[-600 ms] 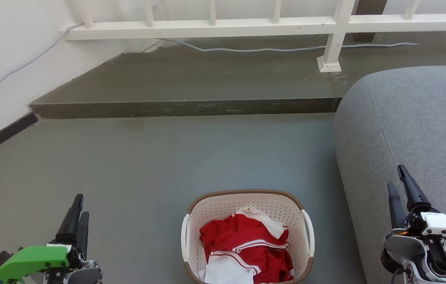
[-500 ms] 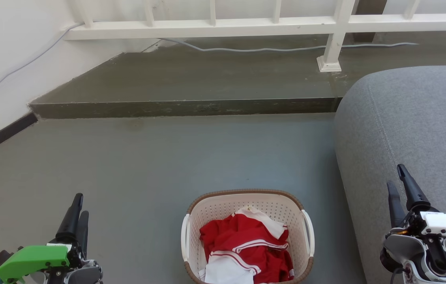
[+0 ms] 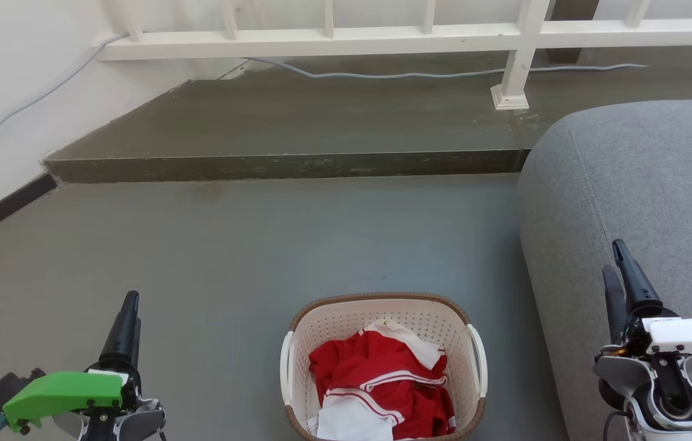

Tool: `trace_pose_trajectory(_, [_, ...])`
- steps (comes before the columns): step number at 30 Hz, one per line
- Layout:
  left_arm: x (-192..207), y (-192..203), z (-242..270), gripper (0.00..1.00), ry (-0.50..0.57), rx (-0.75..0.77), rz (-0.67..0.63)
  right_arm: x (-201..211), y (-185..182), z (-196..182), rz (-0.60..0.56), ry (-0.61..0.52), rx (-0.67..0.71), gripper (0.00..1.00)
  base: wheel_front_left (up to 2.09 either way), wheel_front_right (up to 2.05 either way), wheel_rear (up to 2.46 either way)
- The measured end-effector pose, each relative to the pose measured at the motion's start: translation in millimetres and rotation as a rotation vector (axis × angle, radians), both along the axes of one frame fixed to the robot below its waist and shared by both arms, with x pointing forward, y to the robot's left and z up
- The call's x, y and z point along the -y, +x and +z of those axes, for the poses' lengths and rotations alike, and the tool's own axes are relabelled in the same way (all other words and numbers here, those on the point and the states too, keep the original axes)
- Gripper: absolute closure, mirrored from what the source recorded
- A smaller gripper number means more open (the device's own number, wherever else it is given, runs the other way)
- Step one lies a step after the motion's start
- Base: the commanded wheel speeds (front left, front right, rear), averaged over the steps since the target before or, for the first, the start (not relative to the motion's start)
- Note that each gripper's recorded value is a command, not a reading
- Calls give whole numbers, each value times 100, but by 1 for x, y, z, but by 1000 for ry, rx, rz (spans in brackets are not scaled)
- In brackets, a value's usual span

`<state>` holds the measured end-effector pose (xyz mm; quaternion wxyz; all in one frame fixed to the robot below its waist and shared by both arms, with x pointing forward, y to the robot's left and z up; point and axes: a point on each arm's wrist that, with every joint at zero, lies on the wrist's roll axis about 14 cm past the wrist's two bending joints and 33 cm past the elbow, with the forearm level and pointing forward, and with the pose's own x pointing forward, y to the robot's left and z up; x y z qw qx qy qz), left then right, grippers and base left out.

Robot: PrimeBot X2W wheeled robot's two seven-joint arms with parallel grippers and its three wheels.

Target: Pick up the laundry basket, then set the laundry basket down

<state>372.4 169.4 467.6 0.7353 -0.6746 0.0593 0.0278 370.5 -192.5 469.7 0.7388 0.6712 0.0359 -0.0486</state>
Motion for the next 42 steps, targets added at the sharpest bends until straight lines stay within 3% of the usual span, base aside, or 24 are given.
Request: trace_pose_trajectory(42, [21, 14, 21, 0, 748, 116, -118, -20, 11, 21, 114, -742, 70, 0, 0, 0, 0])
